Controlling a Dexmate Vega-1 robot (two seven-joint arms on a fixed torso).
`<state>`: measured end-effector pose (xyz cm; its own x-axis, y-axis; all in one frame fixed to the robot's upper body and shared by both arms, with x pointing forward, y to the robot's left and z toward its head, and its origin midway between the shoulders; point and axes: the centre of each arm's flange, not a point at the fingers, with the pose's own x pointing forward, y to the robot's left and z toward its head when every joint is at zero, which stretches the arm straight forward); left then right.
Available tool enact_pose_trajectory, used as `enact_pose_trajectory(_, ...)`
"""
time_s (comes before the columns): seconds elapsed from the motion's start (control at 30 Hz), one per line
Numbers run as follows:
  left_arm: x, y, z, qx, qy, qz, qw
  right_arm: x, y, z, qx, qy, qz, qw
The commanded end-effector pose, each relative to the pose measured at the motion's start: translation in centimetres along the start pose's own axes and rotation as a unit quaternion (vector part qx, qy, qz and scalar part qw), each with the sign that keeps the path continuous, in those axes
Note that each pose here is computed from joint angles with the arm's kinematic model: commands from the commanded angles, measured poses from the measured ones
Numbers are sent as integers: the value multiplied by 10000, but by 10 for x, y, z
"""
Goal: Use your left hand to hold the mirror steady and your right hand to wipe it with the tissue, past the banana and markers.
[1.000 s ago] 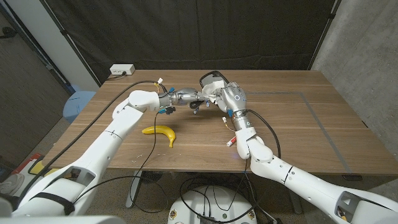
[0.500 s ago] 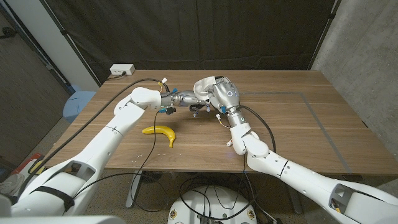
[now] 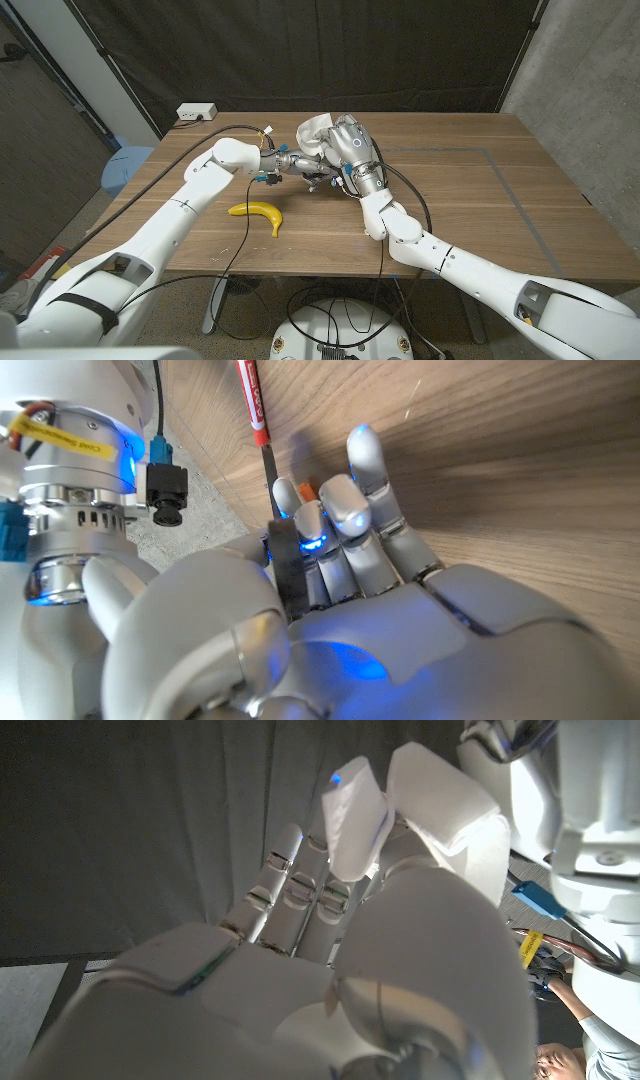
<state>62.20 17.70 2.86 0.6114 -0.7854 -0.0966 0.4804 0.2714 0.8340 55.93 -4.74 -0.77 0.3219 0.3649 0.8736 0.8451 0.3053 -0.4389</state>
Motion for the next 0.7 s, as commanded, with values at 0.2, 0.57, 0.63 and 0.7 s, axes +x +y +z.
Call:
enact_pose_trajectory(0.2, -28, 9, -4, -107, -222, 665, 9975, 5, 2, -16, -69, 350, -120, 9993)
enact_pose_trajectory(0.57, -36, 12, -17, -291, -73, 962, 9949, 9, -24, -36, 171, 879, -765, 9930)
enact_pose_trajectory(0.63, -35, 13, -17, -275, -78, 957, 9950, 11, -30, -38, 121, 917, -864, 9920)
enact_pose_trajectory(0.7, -33, 14, -15, -246, -101, 942, 9952, 11, -29, -38, 81, 916, -848, 9921)
